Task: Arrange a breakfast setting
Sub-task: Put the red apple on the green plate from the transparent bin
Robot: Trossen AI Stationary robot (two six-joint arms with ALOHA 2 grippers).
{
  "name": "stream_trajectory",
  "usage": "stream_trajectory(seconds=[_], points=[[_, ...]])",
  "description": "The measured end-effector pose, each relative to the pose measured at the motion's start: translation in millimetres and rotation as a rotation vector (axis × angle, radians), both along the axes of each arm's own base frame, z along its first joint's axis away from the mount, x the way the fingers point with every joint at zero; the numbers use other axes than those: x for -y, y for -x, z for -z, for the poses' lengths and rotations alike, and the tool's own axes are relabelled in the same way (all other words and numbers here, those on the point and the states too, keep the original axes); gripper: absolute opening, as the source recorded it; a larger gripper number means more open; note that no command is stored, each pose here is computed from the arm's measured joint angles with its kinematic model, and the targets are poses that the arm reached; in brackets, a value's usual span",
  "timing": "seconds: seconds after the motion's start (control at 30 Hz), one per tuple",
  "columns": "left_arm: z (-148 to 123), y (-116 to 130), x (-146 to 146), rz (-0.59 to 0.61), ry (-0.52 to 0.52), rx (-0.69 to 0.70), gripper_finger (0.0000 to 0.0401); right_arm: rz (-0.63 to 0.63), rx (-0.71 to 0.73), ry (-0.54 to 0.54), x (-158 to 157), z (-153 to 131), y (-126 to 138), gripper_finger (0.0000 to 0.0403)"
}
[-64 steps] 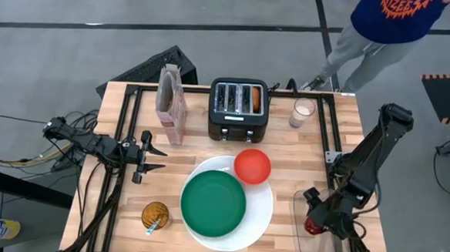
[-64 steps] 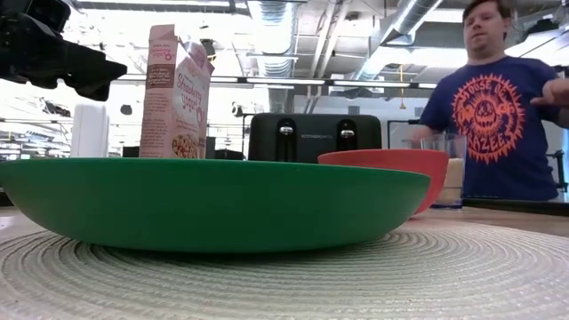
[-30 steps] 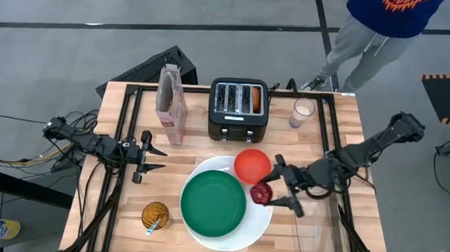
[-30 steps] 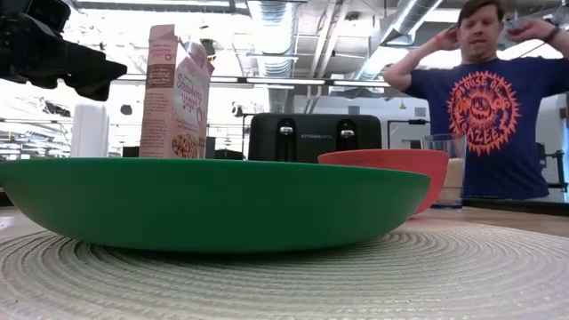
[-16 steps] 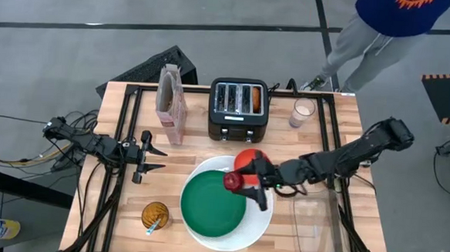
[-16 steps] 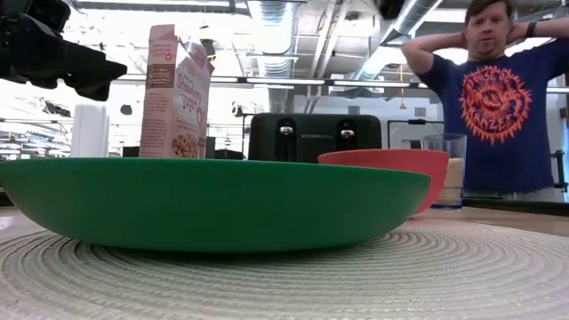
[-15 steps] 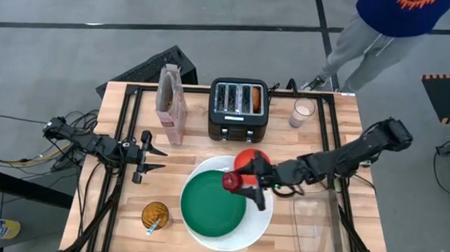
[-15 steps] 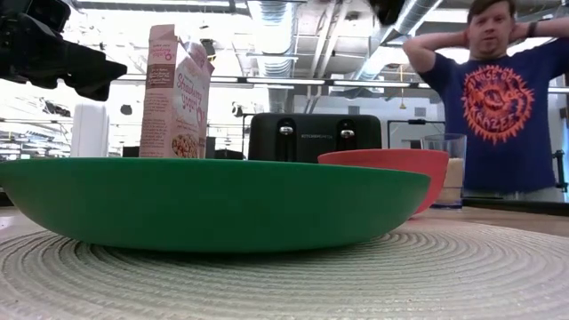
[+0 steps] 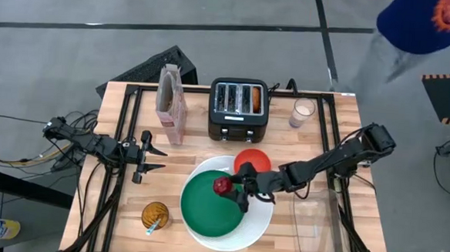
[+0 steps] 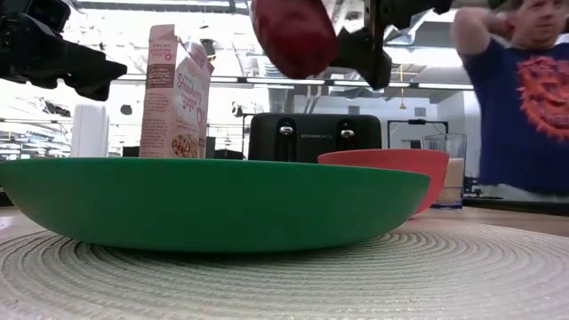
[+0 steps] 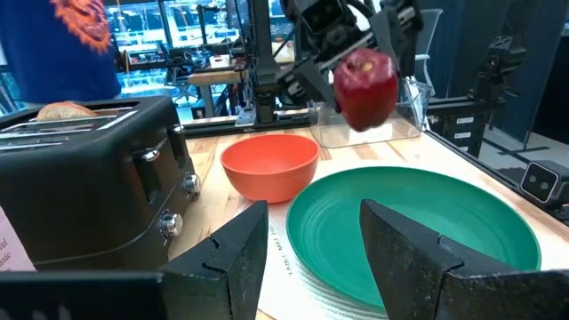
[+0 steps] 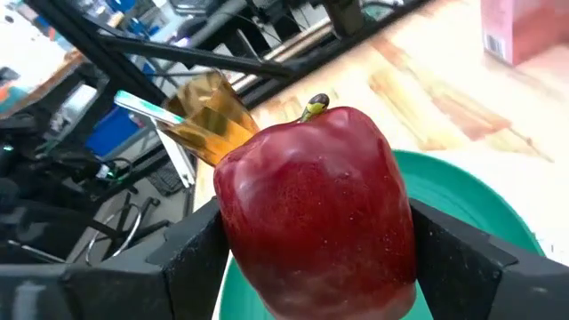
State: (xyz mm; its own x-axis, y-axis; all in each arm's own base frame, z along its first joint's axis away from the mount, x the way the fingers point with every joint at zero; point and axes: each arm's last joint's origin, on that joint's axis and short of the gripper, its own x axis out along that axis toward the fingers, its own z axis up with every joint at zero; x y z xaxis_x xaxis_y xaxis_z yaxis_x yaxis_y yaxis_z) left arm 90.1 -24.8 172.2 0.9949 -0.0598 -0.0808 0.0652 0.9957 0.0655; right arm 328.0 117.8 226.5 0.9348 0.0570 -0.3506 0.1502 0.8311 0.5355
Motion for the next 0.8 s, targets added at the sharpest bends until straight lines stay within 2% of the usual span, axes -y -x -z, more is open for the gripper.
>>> stream_trajectory(seconds=[0.63,0.8], points=[[0,0,0,0.0,0.0,0.0,0.0171,0.051,-0.161,-0.171,-24,45,-3,0.0319],[0,0,0,0.0,0.0,0.0,0.0171,0.054,-0.168,-0.208,-30,46,0,0.0319]])
